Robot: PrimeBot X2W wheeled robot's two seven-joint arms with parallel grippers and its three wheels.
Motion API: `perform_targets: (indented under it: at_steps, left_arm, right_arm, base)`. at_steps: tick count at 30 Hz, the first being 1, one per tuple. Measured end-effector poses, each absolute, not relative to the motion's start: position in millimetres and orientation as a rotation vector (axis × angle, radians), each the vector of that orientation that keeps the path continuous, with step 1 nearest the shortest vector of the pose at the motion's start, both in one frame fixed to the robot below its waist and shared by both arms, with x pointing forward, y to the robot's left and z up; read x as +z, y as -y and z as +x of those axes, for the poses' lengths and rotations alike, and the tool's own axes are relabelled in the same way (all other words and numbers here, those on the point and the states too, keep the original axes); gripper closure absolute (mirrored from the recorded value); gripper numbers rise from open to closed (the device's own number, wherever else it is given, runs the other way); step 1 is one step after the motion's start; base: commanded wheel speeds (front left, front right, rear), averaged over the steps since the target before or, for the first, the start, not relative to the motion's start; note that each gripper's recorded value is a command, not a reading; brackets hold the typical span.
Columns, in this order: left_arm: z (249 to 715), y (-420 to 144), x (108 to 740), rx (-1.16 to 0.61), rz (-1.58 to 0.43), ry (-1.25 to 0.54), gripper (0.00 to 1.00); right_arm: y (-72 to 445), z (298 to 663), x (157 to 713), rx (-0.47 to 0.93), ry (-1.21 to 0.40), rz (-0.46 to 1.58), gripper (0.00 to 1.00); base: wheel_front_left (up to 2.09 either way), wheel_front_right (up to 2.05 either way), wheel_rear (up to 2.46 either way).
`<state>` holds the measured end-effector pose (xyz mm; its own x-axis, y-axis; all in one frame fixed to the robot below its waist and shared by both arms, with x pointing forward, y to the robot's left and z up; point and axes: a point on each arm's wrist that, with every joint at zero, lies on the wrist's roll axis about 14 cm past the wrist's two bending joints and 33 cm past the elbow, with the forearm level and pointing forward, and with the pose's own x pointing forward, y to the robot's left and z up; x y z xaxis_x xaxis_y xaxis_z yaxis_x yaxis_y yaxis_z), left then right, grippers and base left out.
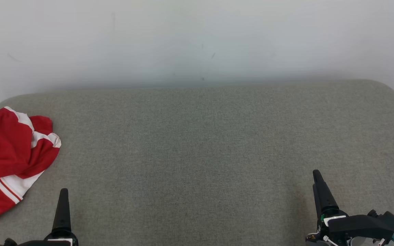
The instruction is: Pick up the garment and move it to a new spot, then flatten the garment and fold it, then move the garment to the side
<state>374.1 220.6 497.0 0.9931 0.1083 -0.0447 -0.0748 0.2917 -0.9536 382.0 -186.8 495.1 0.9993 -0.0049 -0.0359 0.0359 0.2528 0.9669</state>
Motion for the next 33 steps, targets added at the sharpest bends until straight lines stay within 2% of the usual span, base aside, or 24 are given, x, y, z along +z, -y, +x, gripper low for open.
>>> perform_targets:
  at_steps: [33]
  left_arm:
    - [361,-225,503,0.197,-0.584,0.016,0.00]
  right_arm:
    - [170,386,519,0.063,0.043,0.681,0.00]
  base:
    - [0.00,0.00,0.00]
